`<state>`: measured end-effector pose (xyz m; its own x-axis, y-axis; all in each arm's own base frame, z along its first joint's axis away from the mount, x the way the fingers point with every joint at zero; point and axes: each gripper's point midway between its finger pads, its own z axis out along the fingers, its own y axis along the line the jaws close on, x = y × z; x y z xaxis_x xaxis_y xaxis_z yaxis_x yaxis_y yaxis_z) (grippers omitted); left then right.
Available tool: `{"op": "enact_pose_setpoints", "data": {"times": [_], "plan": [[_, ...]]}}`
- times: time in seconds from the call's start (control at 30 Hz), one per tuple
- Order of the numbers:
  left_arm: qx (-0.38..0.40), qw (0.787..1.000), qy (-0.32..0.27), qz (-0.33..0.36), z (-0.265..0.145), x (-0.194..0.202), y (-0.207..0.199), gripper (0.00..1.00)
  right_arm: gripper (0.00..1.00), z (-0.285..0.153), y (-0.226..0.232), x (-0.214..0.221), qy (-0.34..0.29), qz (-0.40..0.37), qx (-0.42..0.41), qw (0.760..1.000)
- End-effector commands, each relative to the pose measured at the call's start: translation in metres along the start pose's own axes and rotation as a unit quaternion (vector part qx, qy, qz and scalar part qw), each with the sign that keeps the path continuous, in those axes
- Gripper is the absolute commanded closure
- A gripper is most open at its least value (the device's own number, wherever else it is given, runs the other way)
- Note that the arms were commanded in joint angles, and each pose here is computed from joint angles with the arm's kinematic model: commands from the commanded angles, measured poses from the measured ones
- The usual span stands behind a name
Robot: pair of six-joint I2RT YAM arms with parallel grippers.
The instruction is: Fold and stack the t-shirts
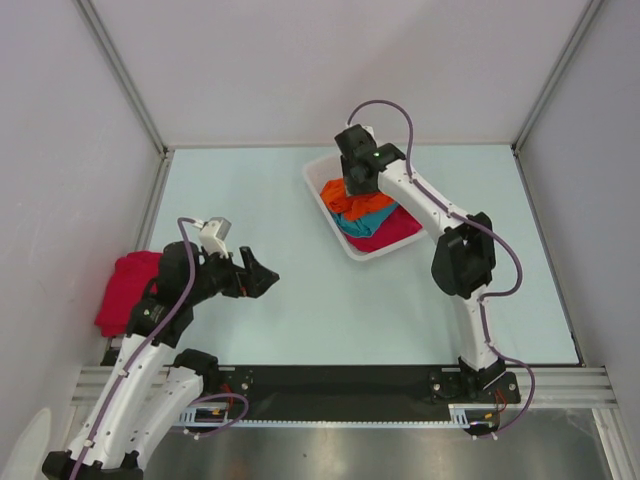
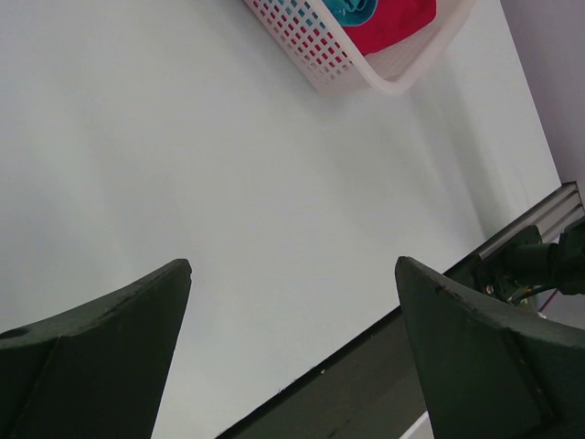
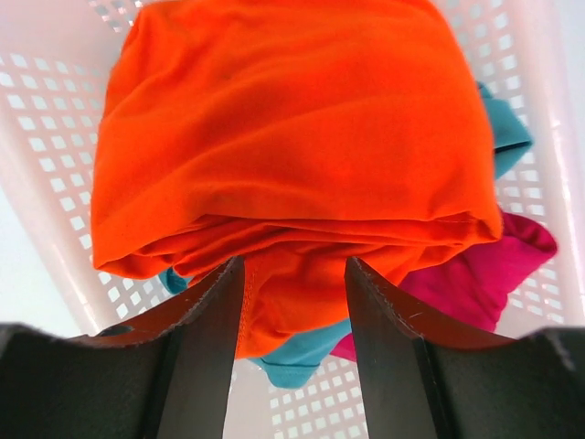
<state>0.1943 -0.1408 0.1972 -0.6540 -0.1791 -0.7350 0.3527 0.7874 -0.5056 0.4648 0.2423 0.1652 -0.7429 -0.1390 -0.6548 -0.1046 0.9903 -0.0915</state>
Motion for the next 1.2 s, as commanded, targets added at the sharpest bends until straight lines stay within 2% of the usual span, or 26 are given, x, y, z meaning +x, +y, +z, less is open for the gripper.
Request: {"op": "enact_pose_setpoints", "data": {"times": [0.0, 0.5, 0.6, 0.63, 0.7, 0.73, 0.93, 1.17], "plan": [[0.010, 0.999, -0.029, 0.028, -0.006, -0.022, -0.009, 0.00, 0.47, 0.014, 0.007, 0.013, 0.015, -0.008, -0.001, 1.000], [0.009, 0.999, -0.028, 0.034, -0.006, -0.021, -0.008, 0.01, 0.47, 0.051, 0.014, 0.055, 0.060, -0.016, -0.005, 0.998], [0.007, 0.999, -0.026, 0.034, -0.006, -0.020, -0.007, 0.00, 0.62, 0.053, 0.018, 0.059, 0.065, -0.019, -0.021, 0.997], [0.006, 0.999, -0.026, 0.034, -0.006, -0.020, -0.007, 0.00, 0.79, 0.053, 0.019, 0.058, 0.064, -0.018, -0.024, 0.998], [0.006, 0.999, -0.024, 0.032, -0.005, -0.020, -0.007, 0.00, 0.97, 0.052, 0.018, 0.056, 0.060, -0.018, -0.021, 0.998], [0.006, 0.999, -0.023, 0.032, -0.005, -0.020, -0.007, 0.00, 1.00, 0.050, 0.016, 0.054, 0.056, -0.016, -0.017, 0.998], [0.006, 0.999, -0.024, 0.032, -0.003, -0.019, -0.006, 0.00, 1.00, 0.021, -0.004, 0.019, 0.001, -0.003, 0.022, 1.000], [0.000, 0.999, -0.020, 0.029, 0.002, -0.016, 0.000, 0.00, 1.00, -0.067, -0.032, -0.065, -0.133, -0.011, 0.098, 0.986]]}}
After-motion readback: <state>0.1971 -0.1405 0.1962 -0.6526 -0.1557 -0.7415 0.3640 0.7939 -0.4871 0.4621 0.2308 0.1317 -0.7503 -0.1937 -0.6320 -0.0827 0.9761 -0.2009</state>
